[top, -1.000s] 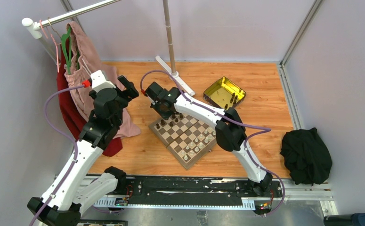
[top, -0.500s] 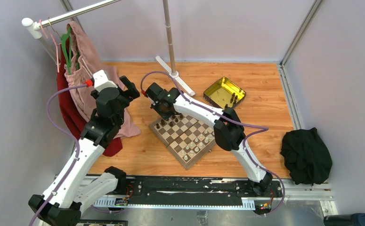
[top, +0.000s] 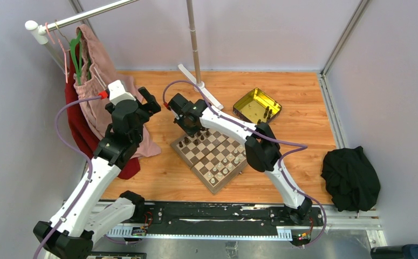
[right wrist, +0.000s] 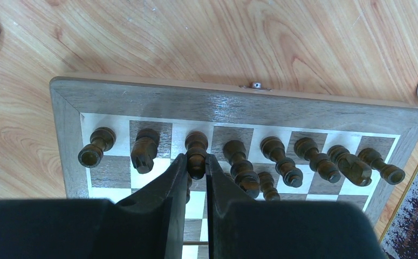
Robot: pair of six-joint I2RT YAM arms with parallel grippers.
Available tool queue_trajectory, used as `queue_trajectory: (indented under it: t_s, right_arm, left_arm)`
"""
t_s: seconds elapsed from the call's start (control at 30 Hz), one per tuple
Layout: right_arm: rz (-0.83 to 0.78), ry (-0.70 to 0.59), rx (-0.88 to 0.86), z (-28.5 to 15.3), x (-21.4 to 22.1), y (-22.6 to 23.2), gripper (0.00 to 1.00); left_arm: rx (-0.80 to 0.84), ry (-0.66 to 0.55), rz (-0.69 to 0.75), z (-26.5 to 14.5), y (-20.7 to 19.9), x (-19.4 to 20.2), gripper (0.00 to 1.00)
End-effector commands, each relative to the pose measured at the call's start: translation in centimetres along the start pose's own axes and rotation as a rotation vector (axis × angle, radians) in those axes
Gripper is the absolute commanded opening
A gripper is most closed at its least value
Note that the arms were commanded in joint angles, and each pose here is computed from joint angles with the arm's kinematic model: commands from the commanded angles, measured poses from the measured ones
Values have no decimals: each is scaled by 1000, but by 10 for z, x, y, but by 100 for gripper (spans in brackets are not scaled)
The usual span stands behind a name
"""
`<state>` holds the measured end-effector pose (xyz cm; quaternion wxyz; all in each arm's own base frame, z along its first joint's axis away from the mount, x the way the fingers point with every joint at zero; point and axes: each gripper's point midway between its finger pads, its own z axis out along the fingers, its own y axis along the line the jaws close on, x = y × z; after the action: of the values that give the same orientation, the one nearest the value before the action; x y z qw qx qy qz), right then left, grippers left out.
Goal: Set up the chess pieces on the board
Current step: Place the chess piece on the chessboard.
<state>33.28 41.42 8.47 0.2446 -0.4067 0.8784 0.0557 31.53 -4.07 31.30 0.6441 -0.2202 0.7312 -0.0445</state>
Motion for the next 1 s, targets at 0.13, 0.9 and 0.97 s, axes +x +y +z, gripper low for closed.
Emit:
queue_trajectory:
  t_s: [0.13, 0.9, 0.97]
  right_arm:
    - [5, 10, -14, 7, 0, -4, 0]
    - [10, 29, -32, 9, 7, -1, 2]
    - [10, 30, -33, 9, 7, -1, 2]
  left_arm:
    - [-13, -19, -8, 4, 1, -4, 100]
    - [-1, -14, -7, 6, -4, -4, 100]
    - [-2, -14, -10, 6, -4, -4, 100]
